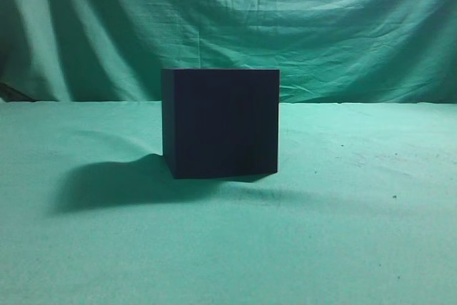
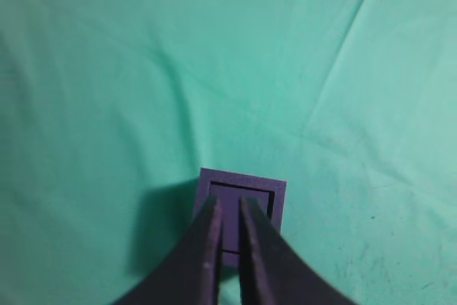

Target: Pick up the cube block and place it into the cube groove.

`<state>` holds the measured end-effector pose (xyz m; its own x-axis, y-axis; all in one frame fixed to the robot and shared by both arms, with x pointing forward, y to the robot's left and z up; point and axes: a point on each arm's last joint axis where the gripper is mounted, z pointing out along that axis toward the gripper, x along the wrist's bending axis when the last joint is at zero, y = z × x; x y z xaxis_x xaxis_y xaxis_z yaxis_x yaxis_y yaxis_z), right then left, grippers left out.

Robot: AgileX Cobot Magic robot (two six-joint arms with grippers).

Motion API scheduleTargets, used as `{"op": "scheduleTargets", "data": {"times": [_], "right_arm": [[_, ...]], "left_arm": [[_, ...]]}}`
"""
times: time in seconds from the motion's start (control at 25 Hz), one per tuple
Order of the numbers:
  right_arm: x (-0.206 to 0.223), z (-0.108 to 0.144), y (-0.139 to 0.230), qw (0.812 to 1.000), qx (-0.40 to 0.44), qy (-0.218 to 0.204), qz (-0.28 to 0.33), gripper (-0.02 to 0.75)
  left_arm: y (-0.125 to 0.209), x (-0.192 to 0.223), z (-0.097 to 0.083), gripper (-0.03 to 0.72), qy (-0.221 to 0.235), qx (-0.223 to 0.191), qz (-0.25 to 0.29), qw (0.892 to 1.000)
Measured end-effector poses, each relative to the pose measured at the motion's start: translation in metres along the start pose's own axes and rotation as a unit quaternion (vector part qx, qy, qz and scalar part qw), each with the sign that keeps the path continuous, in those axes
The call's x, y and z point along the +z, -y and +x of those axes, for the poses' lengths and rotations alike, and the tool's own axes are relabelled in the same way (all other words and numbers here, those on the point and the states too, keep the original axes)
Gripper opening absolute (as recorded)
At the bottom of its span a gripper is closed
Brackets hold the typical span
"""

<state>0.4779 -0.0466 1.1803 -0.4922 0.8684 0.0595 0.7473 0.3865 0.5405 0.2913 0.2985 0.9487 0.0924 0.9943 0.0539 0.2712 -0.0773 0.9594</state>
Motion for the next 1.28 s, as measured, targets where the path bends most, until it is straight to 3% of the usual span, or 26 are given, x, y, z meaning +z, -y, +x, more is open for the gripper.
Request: {"op": "scheduleTargets", "data": {"times": [0.08,0.24,0.4,0.84,1.0,1.28], "right_arm": [[-0.034,-0.006,0.004,0.999,0.005,-0.011,-0.035,0.000],[-0.095,-0.024,0.031,0.996,0.009,-0.021,-0.091,0.000],[-0.127,-0.047,0.077,0.994,0.002,-0.004,-0.110,0.000],[-0.150,-0.088,0.205,0.980,-0.032,-0.037,-0.194,0.000],[-0.162,-0.101,0.245,0.981,-0.020,-0.042,-0.189,0.000],[-0.171,-0.113,0.278,0.971,-0.085,-0.033,-0.221,0.000]], "left_arm": [[0.000,0.000,0.000,0.000,0.000,0.000,0.000,1.000],[0.000,0.000,0.000,0.000,0.000,0.000,0.000,1.000],[0.000,0.000,0.000,0.000,0.000,0.000,0.000,1.000],[0.000,0.000,0.000,0.000,0.000,0.000,0.000,1.000],[0.000,0.000,0.000,0.000,0.000,0.000,0.000,1.000],[0.000,0.000,0.000,0.000,0.000,0.000,0.000,1.000]]}}
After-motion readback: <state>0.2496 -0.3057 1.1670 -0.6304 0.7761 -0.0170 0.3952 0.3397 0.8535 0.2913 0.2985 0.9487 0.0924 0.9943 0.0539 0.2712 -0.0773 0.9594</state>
